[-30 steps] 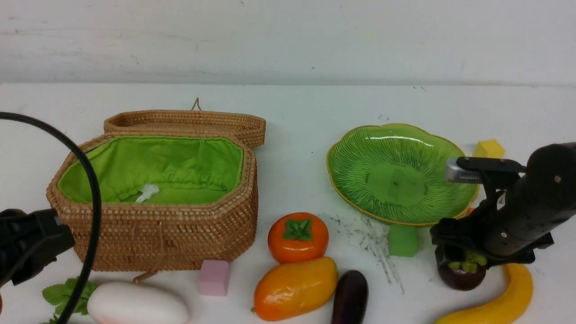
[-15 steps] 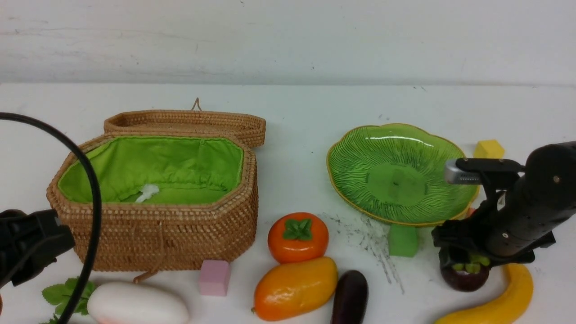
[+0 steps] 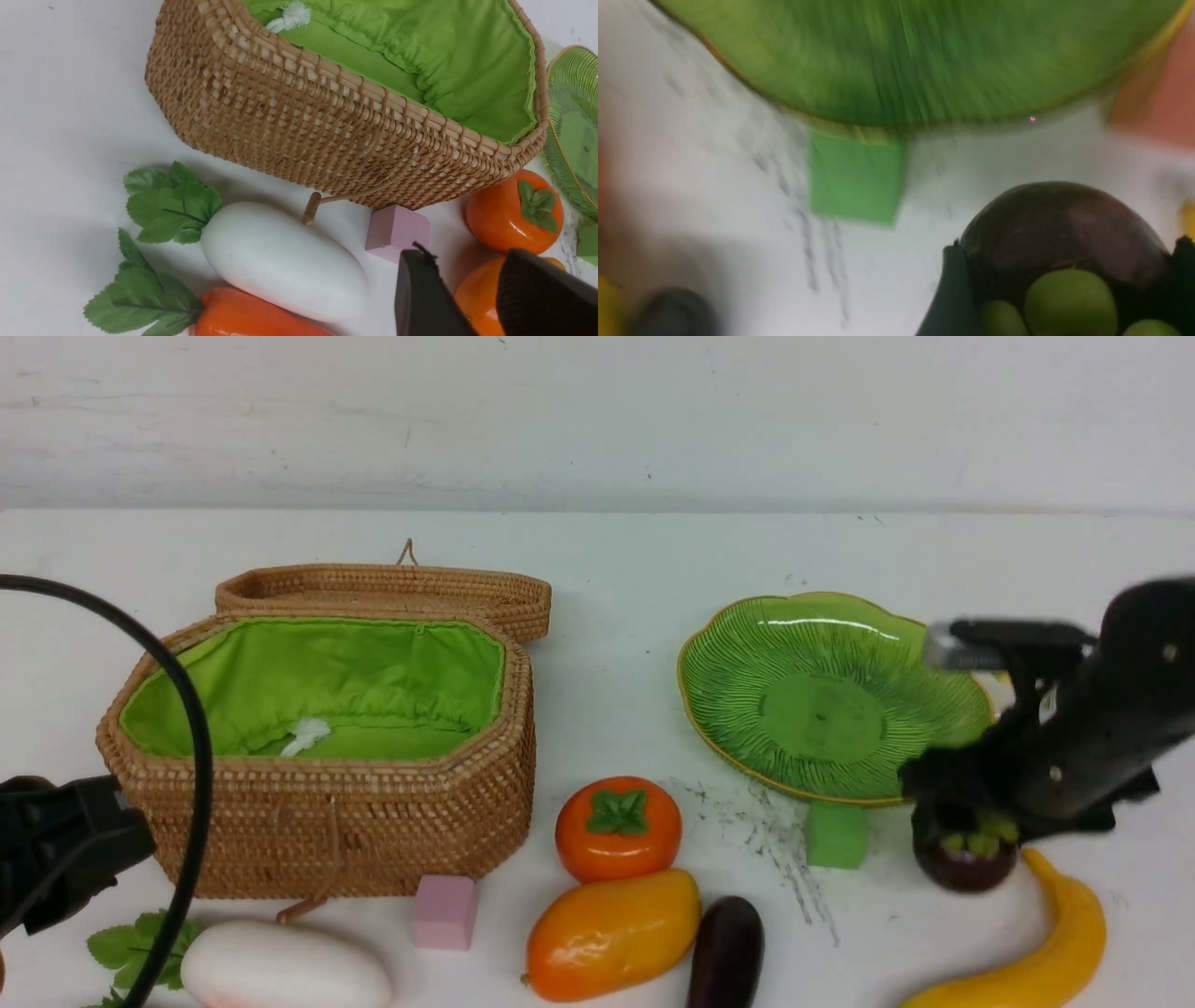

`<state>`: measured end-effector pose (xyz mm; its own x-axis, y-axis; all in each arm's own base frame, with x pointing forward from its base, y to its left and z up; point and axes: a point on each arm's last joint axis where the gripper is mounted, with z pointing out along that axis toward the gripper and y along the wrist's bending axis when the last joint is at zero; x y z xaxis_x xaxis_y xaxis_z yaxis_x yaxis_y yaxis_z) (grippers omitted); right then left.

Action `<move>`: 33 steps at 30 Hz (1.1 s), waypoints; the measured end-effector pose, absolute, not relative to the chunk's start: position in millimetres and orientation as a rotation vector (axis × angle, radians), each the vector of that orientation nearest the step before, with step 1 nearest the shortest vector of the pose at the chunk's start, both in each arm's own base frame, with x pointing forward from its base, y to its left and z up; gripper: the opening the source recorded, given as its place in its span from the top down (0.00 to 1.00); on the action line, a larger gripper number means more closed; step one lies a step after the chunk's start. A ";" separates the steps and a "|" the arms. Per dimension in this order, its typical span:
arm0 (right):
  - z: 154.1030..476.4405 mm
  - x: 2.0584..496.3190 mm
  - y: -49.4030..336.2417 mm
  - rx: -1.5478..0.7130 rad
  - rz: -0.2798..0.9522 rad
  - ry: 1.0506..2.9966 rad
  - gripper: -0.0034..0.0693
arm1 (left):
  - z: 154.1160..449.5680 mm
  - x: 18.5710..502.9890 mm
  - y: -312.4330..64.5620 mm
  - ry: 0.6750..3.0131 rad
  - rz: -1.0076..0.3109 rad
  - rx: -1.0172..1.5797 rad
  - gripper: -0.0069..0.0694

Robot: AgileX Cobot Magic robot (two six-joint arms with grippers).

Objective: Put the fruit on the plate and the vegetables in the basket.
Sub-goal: Use the right arm to grab a mangosteen and put it into the right plate

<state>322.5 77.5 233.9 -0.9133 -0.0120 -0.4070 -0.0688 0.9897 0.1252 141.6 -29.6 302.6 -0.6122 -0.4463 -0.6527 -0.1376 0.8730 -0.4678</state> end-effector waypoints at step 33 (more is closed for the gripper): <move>197.8 484.1 92.4 0.212 0.202 2.577 0.03 | 301.1 140.5 -29.6 2.232 -0.473 -0.421 0.60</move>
<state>484.1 92.4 197.8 -0.8411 0.1909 -0.5061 0.1096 0.9764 0.1862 140.5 -29.6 301.1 -0.6258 -0.4428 -0.6420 -0.1447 0.8748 -0.4624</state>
